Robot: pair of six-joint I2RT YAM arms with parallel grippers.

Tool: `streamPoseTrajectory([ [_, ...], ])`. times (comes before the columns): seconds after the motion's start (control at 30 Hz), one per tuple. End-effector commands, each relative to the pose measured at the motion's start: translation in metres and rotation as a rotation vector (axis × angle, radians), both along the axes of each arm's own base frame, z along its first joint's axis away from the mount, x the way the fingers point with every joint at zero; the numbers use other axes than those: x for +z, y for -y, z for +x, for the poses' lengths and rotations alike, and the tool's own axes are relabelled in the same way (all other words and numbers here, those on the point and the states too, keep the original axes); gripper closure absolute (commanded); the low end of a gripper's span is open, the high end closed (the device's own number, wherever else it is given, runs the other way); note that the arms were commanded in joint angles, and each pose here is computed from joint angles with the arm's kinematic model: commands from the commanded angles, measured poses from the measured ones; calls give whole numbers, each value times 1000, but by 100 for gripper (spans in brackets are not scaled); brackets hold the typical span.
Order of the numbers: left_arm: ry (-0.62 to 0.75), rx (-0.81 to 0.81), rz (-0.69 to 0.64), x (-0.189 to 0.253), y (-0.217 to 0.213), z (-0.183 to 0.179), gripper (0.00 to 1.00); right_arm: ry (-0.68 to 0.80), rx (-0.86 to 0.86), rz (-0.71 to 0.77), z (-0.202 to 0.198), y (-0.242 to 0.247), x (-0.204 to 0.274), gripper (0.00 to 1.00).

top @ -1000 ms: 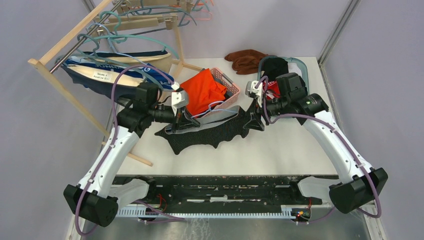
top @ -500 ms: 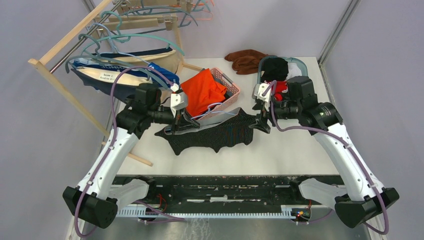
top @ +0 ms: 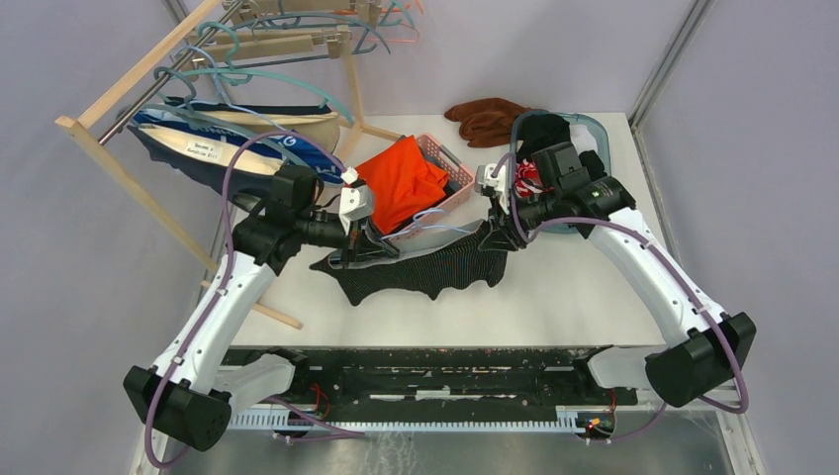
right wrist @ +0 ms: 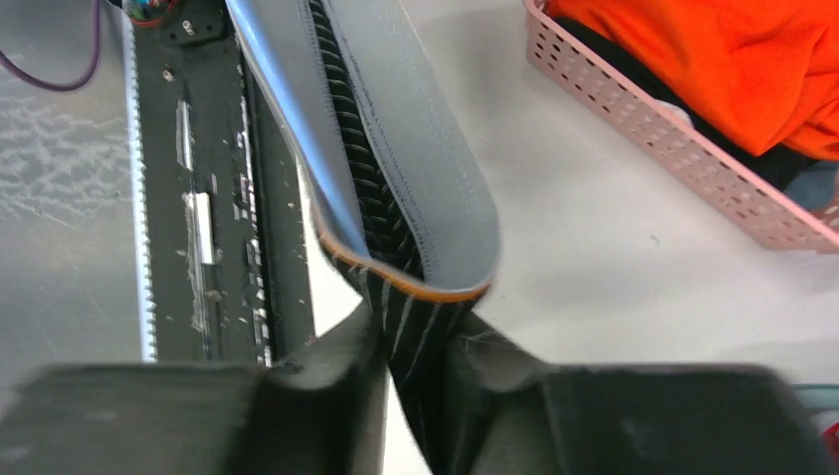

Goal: Remove the underwear clipped to the hanger
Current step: Remove the underwear from the hanger.

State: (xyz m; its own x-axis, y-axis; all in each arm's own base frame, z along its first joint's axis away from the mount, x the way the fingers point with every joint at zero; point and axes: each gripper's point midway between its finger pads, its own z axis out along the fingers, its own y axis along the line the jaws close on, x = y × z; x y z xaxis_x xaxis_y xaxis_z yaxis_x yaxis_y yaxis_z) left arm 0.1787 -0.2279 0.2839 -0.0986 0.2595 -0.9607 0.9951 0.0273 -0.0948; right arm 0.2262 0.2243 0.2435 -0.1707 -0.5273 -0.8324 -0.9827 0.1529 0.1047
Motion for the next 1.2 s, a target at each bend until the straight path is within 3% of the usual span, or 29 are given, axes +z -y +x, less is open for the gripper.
streamPoseTrajectory([
  [0.0,56,-43,-44,15,6,0,97,54,46,89,-7,-9,24,87],
  [0.03,55,-38,-43,14,6,1,97,63,39,81,-7,-7,25,96],
  [0.07,57,-32,-42,14,6,2,94,70,35,69,-9,-4,24,99],
  [0.13,60,-21,-38,15,5,3,76,104,26,40,-11,5,22,99],
  [0.17,65,-14,-36,16,5,4,61,121,13,28,-11,11,21,99],
  [0.2,74,-10,-35,19,4,3,36,141,1,23,-11,18,22,99],
  [0.23,84,-1,-28,20,3,5,18,152,-12,22,-12,25,23,99],
  [0.27,98,9,-17,22,1,5,4,169,-24,23,-14,33,27,99],
  [0.3,114,24,-1,23,-1,7,0,180,-32,17,-16,41,30,99],
  [0.5,224,95,102,28,-18,13,1,210,-66,-72,-36,87,31,99],
  [0.67,307,131,199,19,-30,25,0,213,-29,-79,-53,93,33,99],
  [0.87,271,60,296,-7,-39,17,11,181,30,-21,-61,84,41,99],
  [1.07,249,-2,312,-18,-41,3,12,175,34,1,-58,80,41,99],
  [1.17,241,5,299,-17,-39,6,24,177,32,6,-56,79,41,99],
])
